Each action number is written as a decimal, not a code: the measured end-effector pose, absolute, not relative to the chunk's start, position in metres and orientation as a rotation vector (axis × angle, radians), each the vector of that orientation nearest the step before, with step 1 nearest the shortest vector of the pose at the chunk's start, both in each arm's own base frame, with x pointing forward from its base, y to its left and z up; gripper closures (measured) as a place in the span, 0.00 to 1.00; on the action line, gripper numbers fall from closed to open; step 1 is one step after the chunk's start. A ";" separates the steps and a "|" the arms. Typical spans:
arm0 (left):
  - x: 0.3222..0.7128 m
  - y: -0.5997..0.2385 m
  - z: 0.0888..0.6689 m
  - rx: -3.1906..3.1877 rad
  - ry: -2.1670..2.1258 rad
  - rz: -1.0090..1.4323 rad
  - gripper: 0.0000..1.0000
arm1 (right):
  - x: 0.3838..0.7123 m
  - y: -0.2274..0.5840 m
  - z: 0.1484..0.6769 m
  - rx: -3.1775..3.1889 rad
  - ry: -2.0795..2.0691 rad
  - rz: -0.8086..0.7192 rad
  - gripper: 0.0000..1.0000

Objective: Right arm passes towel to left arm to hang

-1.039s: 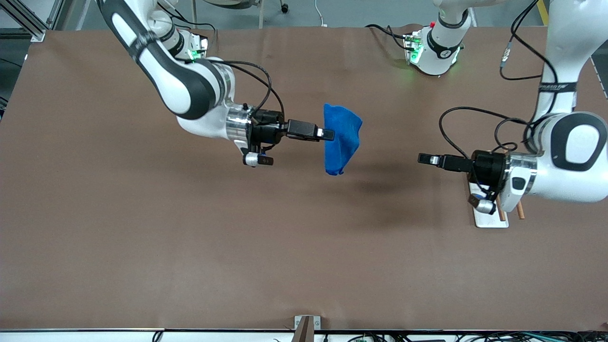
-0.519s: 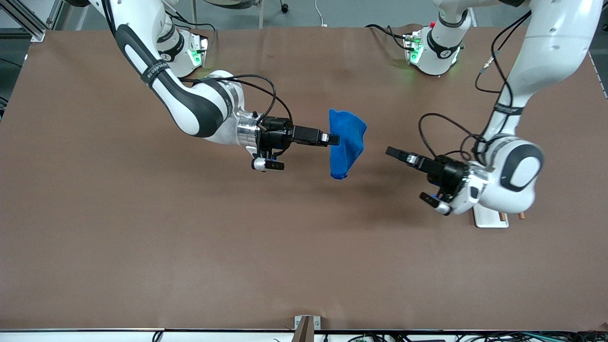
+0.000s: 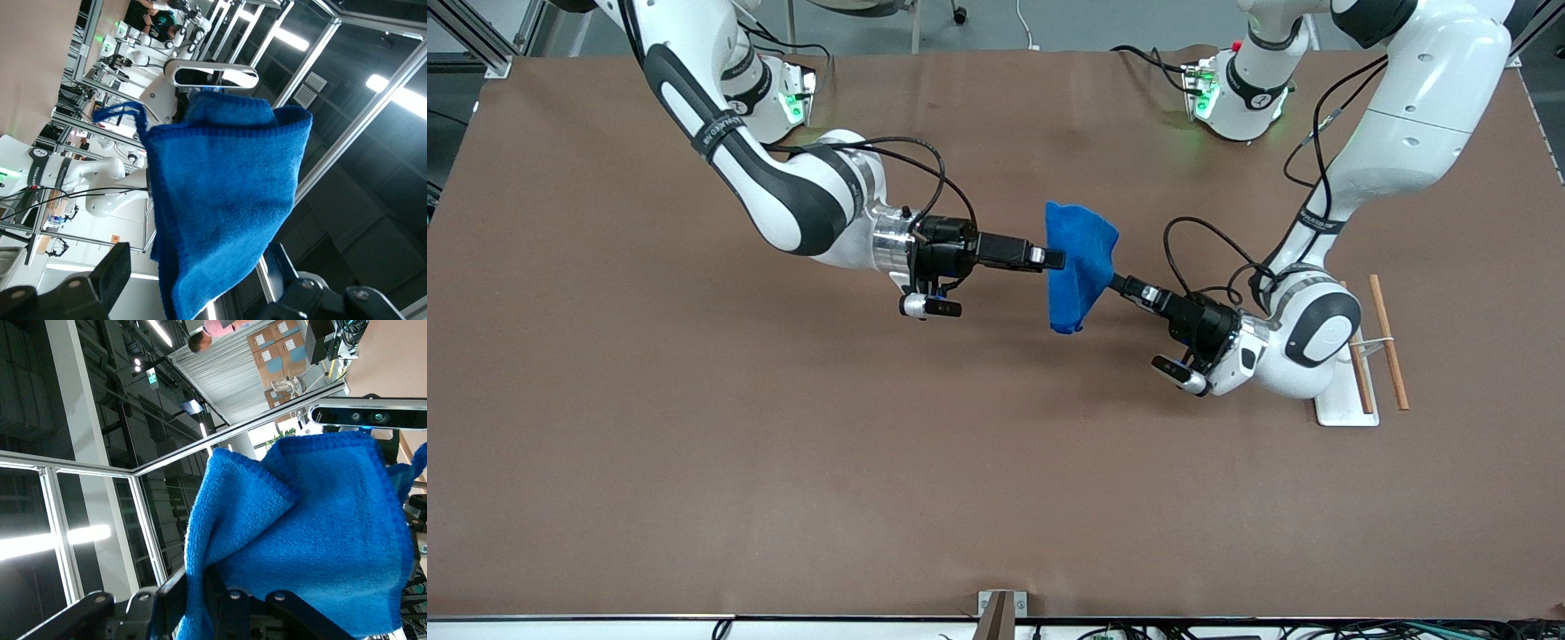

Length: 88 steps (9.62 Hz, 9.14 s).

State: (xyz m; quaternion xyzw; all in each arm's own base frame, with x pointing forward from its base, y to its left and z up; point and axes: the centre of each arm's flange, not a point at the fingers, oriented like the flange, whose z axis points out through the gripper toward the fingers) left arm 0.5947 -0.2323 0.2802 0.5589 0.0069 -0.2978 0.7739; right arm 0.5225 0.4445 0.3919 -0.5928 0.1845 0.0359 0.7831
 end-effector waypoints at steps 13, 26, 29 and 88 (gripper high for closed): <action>0.621 -0.223 0.308 1.169 0.003 -0.572 0.96 | 0.522 0.445 0.392 -1.280 0.402 0.077 0.74; 0.657 -0.073 0.410 2.318 0.367 -0.731 0.96 | 0.625 0.140 0.305 -2.175 -0.089 -0.020 0.00; 0.651 -0.034 0.440 2.624 0.397 -0.619 0.96 | 0.623 0.040 0.353 -2.391 -0.142 0.149 0.00; 0.513 -0.065 0.667 3.174 -0.048 -0.004 0.00 | 0.533 -0.096 0.679 -3.135 0.327 -0.016 0.00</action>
